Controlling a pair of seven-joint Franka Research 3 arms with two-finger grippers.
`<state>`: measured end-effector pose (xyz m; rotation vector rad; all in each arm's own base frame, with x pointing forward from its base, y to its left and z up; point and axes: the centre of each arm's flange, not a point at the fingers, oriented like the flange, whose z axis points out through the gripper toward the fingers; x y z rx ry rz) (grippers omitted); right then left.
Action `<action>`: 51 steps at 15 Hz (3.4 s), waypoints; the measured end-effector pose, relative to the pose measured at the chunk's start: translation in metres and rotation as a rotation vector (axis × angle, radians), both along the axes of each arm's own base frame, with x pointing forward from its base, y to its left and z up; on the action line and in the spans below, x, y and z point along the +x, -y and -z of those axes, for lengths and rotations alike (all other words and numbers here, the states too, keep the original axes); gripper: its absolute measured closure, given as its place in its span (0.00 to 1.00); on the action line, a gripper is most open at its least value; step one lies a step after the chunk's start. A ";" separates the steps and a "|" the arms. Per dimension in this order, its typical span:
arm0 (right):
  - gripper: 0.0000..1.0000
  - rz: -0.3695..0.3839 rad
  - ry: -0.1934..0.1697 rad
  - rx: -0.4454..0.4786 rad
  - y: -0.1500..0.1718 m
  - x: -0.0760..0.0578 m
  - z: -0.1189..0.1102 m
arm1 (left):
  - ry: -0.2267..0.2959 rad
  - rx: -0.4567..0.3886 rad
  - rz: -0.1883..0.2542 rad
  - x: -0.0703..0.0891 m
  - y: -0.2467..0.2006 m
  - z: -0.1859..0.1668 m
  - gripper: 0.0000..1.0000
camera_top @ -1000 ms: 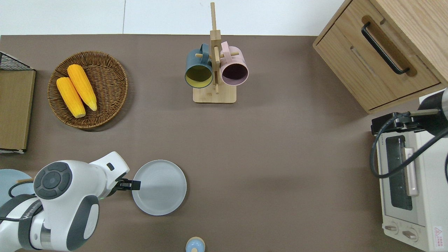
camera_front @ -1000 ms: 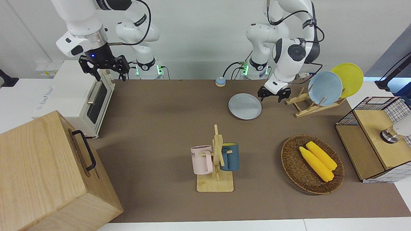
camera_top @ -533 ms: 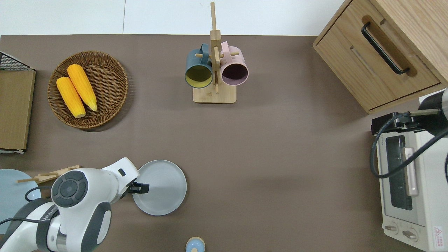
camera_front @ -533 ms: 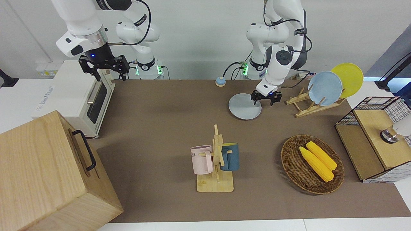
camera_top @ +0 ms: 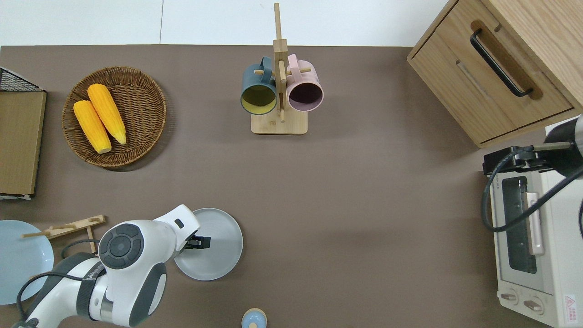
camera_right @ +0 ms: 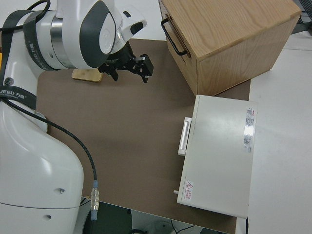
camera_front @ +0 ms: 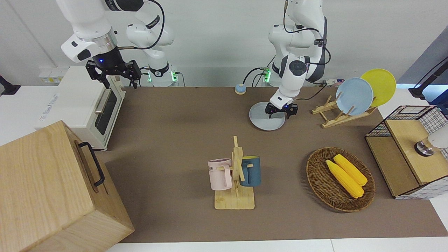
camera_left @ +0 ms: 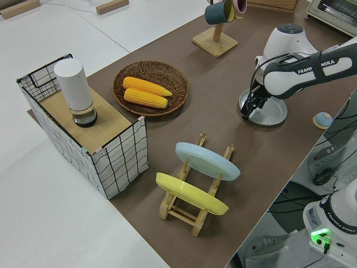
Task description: Pick gray plate from table and place it on lower plate rack with left arm
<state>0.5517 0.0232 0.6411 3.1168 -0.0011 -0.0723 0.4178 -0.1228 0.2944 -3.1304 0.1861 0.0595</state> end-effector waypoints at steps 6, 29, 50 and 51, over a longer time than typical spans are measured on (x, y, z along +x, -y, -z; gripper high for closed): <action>0.01 0.000 0.000 0.000 0.000 0.000 0.000 | 0.000 0.000 -0.002 0.000 -0.001 0.000 0.13; 0.01 0.000 0.000 0.000 0.000 0.000 0.000 | -0.005 -0.017 -0.066 0.007 -0.022 -0.027 0.99; 0.01 0.000 0.000 0.000 0.000 0.000 0.000 | -0.110 -0.051 -0.179 0.009 -0.091 -0.239 0.99; 0.01 0.000 0.000 0.000 0.000 0.000 0.000 | -0.110 -0.038 -0.180 0.010 -0.095 -0.244 0.99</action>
